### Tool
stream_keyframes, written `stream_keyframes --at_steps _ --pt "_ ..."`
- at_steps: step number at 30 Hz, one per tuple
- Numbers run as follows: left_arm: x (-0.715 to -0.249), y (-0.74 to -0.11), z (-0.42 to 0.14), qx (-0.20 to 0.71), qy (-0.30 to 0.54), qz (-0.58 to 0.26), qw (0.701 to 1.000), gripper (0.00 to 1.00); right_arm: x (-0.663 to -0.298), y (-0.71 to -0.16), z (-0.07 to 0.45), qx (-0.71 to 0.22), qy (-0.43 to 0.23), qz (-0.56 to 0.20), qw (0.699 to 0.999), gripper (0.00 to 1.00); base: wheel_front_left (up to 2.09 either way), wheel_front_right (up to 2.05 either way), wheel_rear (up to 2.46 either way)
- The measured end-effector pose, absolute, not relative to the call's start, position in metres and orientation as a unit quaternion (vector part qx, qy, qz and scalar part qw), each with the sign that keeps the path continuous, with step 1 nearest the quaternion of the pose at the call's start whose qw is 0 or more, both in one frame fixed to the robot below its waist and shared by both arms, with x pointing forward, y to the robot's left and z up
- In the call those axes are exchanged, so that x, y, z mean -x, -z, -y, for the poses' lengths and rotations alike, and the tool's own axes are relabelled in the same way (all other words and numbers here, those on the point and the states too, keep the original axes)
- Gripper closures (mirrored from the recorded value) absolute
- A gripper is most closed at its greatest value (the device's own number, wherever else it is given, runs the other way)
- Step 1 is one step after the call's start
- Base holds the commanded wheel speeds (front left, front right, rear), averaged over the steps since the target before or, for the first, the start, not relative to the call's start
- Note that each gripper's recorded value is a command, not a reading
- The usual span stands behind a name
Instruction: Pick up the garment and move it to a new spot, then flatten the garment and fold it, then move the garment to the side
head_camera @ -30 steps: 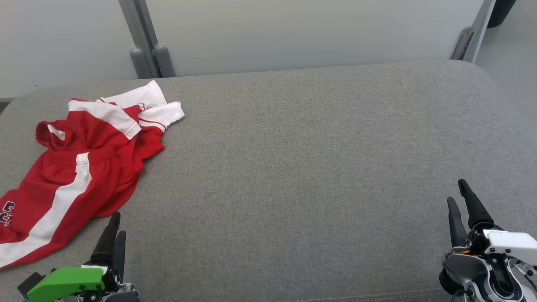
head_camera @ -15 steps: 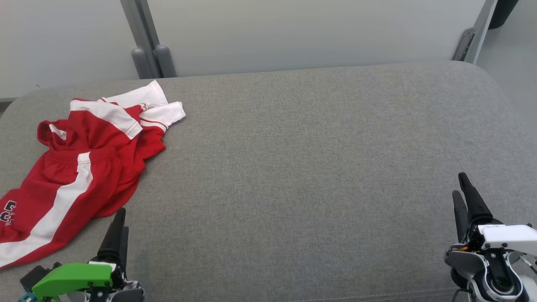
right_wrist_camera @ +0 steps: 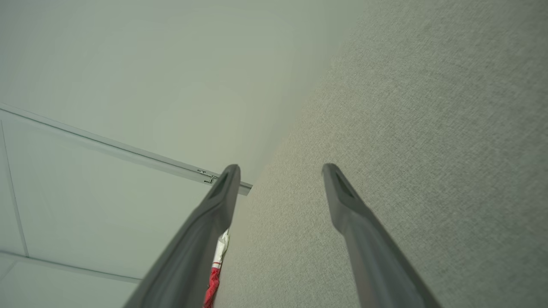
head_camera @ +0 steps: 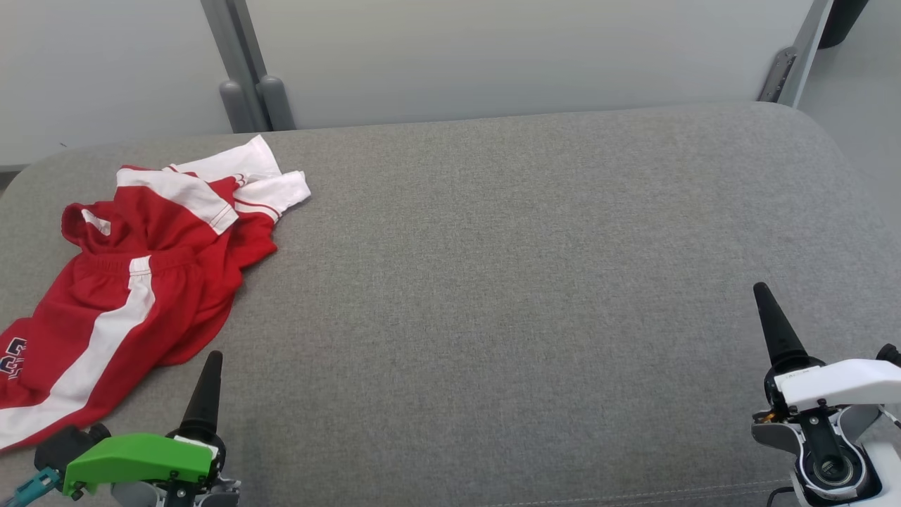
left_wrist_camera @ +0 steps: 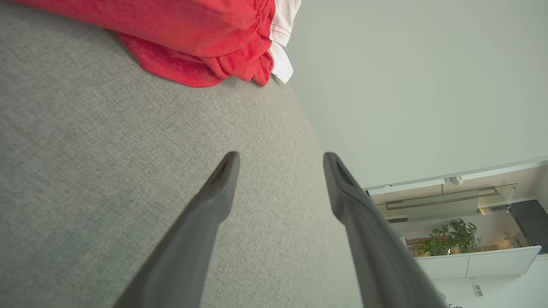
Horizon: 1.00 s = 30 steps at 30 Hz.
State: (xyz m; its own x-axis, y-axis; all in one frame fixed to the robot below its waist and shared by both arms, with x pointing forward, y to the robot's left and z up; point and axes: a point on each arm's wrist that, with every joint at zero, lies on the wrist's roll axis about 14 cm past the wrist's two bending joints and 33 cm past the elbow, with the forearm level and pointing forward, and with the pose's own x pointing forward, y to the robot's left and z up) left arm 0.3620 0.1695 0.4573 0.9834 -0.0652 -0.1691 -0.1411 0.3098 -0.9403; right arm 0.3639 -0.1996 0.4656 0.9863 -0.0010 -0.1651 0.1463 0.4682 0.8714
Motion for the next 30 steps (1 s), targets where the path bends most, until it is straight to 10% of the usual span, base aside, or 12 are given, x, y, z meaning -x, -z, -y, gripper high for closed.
stream_keyframes --at_steps 30 --pt "-0.365 -0.467 -0.16 0.364 0.007 -0.082 0.928 0.0 -0.363 -0.472 0.186 -0.264 0.011 -0.069 0.962 0.0 0.0 0.0 0.0"
